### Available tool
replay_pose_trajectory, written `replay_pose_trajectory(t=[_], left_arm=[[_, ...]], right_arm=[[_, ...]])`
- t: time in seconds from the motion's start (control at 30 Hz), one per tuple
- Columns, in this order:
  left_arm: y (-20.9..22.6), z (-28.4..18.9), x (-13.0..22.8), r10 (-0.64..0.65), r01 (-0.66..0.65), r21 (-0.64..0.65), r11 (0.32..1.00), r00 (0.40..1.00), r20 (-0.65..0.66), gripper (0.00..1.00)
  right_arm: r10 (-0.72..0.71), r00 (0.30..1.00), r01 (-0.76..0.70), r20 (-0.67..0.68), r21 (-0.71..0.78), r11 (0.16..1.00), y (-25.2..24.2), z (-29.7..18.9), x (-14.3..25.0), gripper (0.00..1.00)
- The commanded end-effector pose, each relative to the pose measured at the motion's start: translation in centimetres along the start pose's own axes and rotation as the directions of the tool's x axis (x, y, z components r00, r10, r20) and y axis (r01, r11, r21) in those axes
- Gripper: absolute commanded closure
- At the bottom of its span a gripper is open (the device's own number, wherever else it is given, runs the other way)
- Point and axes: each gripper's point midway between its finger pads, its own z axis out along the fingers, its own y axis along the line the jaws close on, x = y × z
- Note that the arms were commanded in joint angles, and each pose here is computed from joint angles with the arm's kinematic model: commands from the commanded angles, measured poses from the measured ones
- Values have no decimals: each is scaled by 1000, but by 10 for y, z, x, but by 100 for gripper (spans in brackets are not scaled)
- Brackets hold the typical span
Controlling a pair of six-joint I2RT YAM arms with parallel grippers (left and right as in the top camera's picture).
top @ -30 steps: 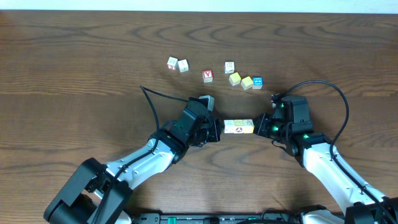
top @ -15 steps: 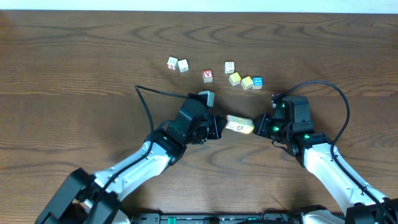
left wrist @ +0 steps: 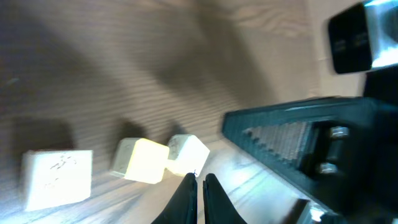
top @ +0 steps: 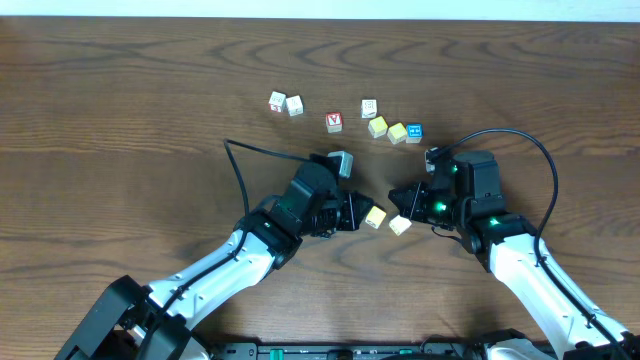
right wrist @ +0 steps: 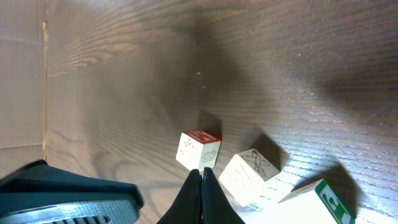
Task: Lift 3 blocks
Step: 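Pull both grippers apart and up away from the blocks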
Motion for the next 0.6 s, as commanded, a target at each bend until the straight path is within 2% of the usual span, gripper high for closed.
replay_pose_trajectory(t=[0.0,0.27,0.43,0.5,0.57], left_arm=[[10,-2,-11,54,-50,-70,996,998,45,93],[60,-36,-26,39,-58,-346,936,997,-62,93],[71,-50,-41,13,-34,-387,922,998,-55,93],[74,-48,-40,7,-31,-392,919,998,-61,93],[77,-44,-37,3,-32,-398,917,997,-73,92]], right_arm=[[-39,999,39,30,11,999,4,-4,-9,99],[-21,1000,14,20,302,953,-28,-26,-18,99],[-1,1000,-5,17,334,943,-30,-31,-19,98],[5,1000,-7,7,336,942,-32,-29,-17,89],[1,1000,2,-9,342,940,-35,-25,-15,87]])
